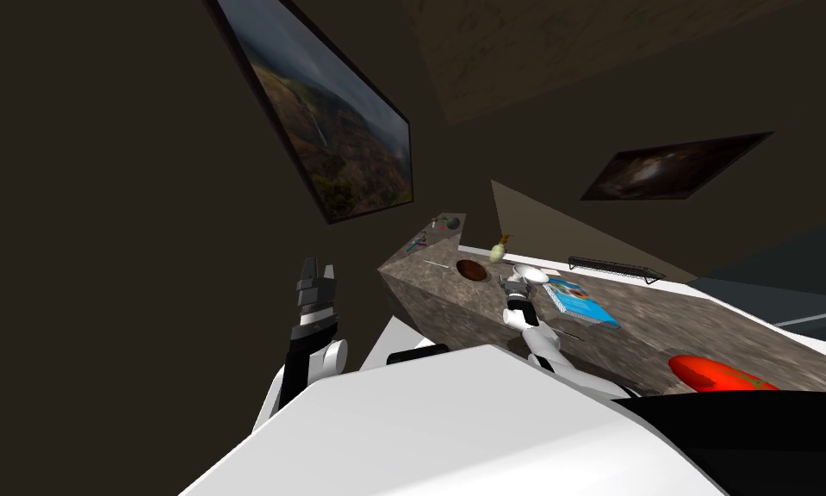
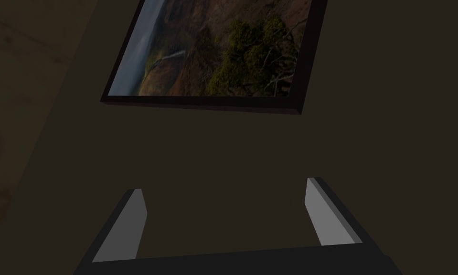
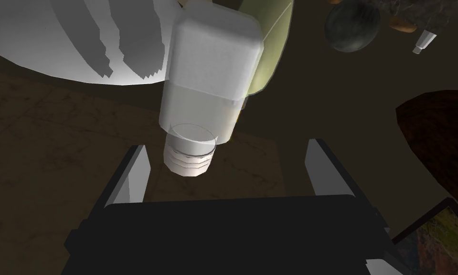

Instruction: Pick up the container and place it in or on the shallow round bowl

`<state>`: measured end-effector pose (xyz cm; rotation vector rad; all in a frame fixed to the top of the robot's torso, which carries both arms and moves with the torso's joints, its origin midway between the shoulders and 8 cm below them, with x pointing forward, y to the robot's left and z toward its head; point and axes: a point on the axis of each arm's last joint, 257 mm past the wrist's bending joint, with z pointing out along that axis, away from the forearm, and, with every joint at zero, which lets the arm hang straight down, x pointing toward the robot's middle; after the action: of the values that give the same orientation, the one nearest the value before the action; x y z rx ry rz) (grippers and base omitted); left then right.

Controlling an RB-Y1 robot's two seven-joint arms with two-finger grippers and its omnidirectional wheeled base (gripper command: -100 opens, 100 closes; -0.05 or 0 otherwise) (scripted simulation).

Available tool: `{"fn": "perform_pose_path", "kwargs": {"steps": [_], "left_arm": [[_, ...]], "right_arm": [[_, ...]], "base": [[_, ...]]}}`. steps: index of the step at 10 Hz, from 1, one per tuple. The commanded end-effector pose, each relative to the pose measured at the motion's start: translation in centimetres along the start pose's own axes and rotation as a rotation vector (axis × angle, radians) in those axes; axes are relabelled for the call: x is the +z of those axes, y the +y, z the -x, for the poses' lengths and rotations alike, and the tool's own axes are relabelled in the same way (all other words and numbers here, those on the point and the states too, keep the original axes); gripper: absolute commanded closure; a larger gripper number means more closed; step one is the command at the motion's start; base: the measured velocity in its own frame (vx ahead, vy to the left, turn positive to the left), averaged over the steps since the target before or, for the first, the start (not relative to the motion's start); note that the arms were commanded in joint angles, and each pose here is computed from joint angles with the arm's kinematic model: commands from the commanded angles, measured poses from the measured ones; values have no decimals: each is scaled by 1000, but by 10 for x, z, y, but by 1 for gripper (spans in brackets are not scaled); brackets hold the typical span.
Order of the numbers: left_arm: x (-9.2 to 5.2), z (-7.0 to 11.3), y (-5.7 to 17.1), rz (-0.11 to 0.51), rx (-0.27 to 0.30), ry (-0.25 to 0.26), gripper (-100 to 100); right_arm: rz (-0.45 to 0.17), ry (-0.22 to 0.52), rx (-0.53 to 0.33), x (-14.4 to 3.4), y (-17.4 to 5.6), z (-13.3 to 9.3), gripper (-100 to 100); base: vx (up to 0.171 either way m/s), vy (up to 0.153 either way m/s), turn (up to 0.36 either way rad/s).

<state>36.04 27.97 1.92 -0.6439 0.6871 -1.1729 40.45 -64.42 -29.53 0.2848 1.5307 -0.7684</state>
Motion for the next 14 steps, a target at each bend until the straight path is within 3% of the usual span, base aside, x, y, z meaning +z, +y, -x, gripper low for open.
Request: {"fn": "perform_pose_path", "kwargs": {"steps": [1, 2, 5, 11, 14], "left_arm": [[0, 0, 0, 0, 0, 0, 0], [0, 0, 0, 0, 0, 0, 0], [0, 0, 0, 0, 0, 0, 0], [0, 0, 0, 0, 0, 0, 0], [0, 0, 0, 0, 0, 0, 0]], "right_arm": [[0, 0, 0, 0, 0, 0, -100], [49, -24, 29, -10, 27, 6, -100], [85, -38, 4, -10, 36, 11, -100], [85, -38, 4, -10, 36, 11, -100], [163, -80, 27, -11, 69, 27, -100]], "base": [[-7, -9, 25], [52, 62, -184], [42, 49, -147], [-1, -2, 5], [62, 73, -225]]}}
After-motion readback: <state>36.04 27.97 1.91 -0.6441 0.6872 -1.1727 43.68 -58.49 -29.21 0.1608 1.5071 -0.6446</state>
